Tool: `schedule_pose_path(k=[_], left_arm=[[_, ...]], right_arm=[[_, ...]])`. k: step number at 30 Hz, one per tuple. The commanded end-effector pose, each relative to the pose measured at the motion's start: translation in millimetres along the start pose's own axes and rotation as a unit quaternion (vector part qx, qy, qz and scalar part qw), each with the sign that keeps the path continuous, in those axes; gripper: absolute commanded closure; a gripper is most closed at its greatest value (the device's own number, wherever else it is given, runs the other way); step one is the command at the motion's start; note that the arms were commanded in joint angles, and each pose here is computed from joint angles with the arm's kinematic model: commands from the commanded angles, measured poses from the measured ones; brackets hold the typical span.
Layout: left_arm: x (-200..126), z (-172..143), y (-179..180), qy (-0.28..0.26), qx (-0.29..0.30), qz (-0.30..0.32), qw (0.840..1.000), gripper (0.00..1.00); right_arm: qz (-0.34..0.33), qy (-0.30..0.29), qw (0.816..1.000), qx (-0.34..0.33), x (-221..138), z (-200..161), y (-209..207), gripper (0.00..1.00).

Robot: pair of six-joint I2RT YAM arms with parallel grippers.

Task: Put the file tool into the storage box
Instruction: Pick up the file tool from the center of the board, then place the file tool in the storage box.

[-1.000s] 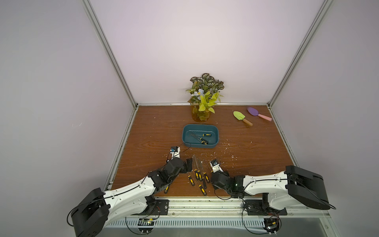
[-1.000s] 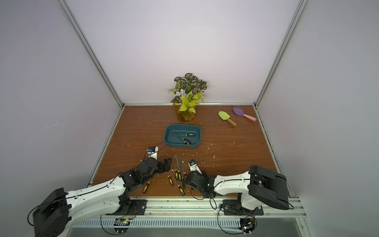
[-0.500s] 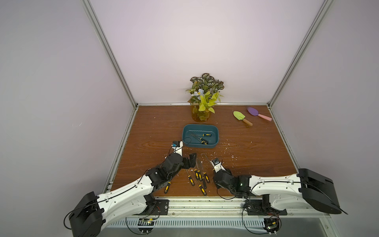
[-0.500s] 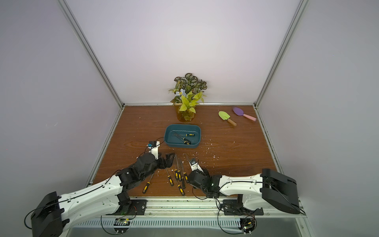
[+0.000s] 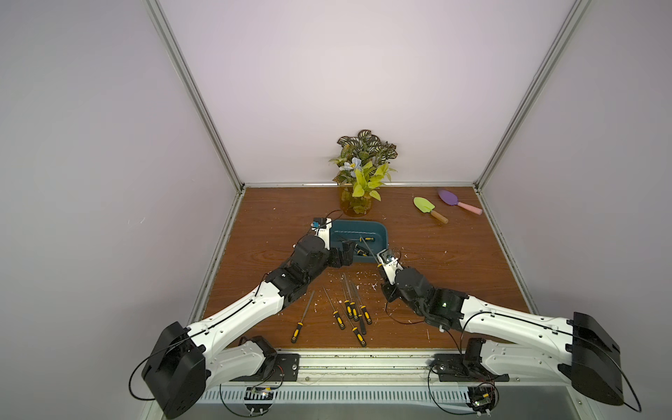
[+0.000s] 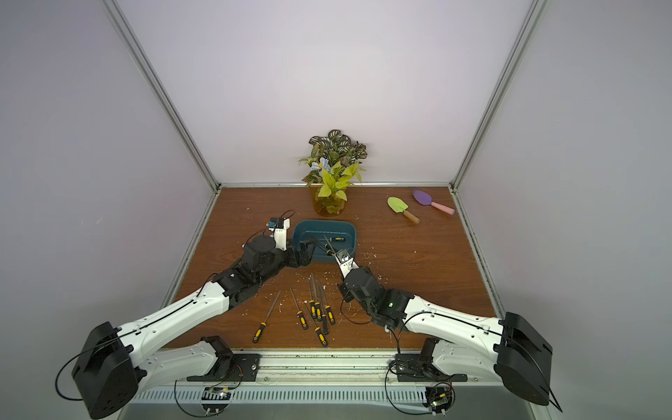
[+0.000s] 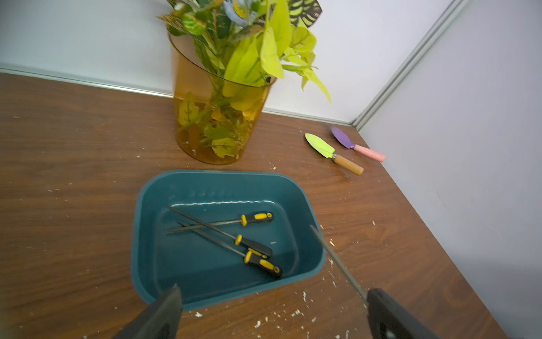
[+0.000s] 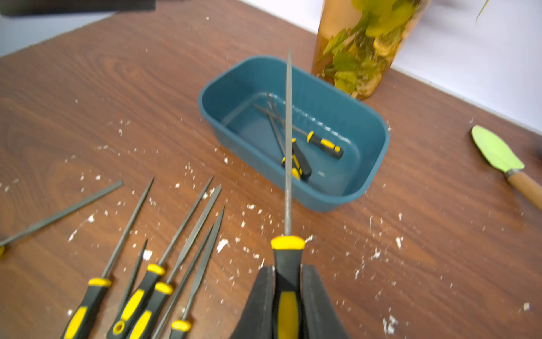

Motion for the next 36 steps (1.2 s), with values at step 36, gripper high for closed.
schedule_pose_path(k=[36], left_arm=[[-1.3, -8.5, 83.6, -0.052, -0.002, 0.087, 0.995, 0.00]], right_arm=[[0.085, 0.034, 0.969, -0.229, 160.0, 25.3, -29.8, 1.00]])
Point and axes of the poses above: each gripper's point midway between its finger pads, its own x axis out along the fingers, its own y axis along the line the jaws close on, z = x × y, the point moved 6 cm from there along -x, back along the fingers, and after that the axes turned 9 degrees about -x, right-handed, at the moved point
